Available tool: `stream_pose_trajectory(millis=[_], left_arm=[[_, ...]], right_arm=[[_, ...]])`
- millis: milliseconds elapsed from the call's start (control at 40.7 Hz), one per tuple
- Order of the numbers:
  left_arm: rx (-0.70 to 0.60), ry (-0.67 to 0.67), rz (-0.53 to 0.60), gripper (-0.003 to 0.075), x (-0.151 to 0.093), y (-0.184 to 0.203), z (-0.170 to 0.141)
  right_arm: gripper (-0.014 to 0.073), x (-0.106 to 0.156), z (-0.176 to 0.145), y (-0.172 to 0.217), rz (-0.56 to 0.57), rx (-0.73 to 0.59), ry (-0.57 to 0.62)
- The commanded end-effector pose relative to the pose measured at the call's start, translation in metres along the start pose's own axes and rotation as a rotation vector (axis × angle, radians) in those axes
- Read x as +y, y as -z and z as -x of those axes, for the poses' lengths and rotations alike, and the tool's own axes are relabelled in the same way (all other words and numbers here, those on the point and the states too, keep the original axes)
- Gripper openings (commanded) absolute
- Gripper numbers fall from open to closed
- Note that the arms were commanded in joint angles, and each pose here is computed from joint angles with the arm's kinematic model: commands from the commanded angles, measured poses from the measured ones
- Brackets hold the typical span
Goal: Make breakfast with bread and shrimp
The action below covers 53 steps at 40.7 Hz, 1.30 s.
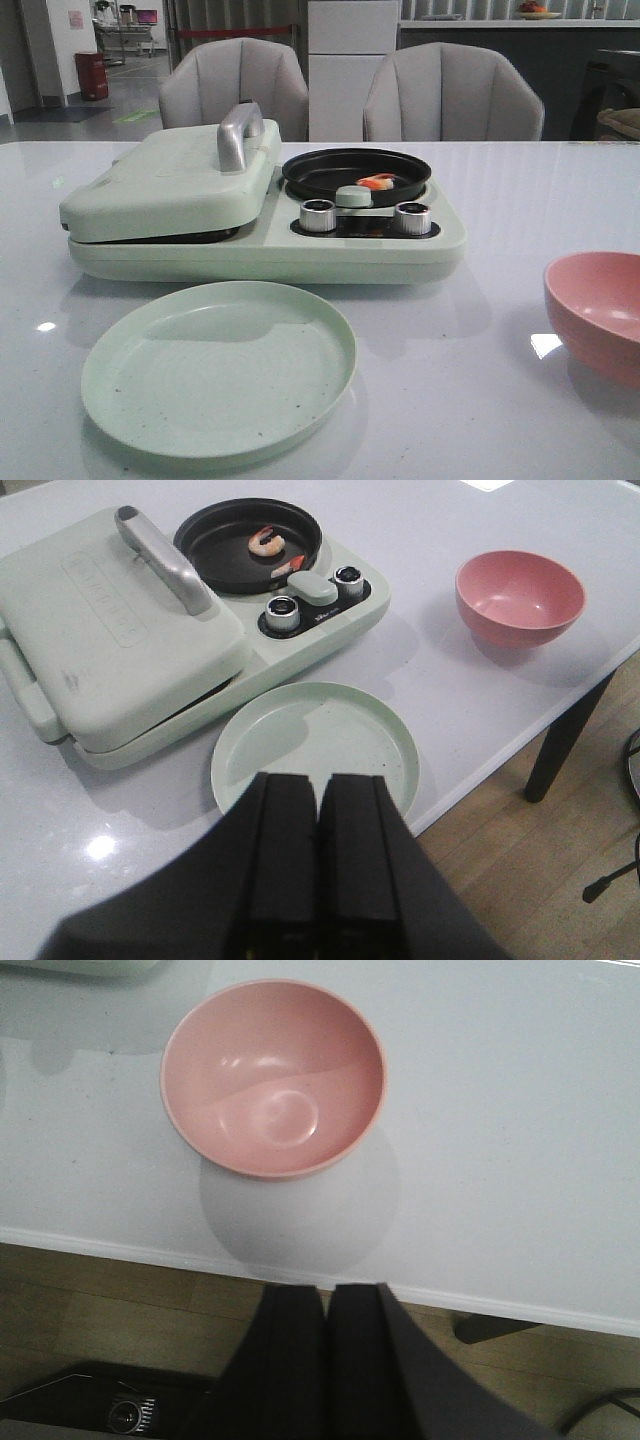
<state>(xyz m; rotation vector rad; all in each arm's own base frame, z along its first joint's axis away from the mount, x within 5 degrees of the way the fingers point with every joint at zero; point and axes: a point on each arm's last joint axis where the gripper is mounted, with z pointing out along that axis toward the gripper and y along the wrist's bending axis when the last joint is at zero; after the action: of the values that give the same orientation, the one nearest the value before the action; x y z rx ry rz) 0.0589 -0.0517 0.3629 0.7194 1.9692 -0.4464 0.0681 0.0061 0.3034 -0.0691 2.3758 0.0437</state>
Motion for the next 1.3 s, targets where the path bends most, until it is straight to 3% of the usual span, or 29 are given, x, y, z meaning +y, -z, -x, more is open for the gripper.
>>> stream_pose_trajectory(millis=[0,320,394,492,664,984,1279], left_arm=[[-0.102,0.014,0.01,0.0101,0.001,0.005,0.014],[-0.116,0.005,-0.026,0.0101,-0.004,0.009,0.005],[-0.135,0.015,0.013,0.0102,-0.003,0.012,-0.005],[-0.245,-0.017,0.175,0.0101,0.006,0.019,-0.019],[-0.343,-0.026,0.347,0.0101,0.011,0.018,-0.049],[-0.413,0.128,0.45,0.0102,0.018,0.0,-0.094],[-0.433,0.163,0.543,0.0102,0.024,-0.017,-0.124]], right_arm=[[0.0034,-0.001,0.011,0.005,-0.007,-0.077,0.023],[0.0034,-0.001,0.011,0.005,-0.007,-0.077,0.022],[0.0034,-0.001,0.011,0.005,-0.007,-0.076,0.022],[0.0034,-0.001,0.011,0.005,-0.007,-0.076,0.022],[0.0034,-0.001,0.011,0.005,-0.007,-0.076,0.022],[0.0034,-0.001,0.011,0.005,-0.007,-0.076,0.022],[0.0034,-0.001,0.011,0.005,-0.007,-0.076,0.022]])
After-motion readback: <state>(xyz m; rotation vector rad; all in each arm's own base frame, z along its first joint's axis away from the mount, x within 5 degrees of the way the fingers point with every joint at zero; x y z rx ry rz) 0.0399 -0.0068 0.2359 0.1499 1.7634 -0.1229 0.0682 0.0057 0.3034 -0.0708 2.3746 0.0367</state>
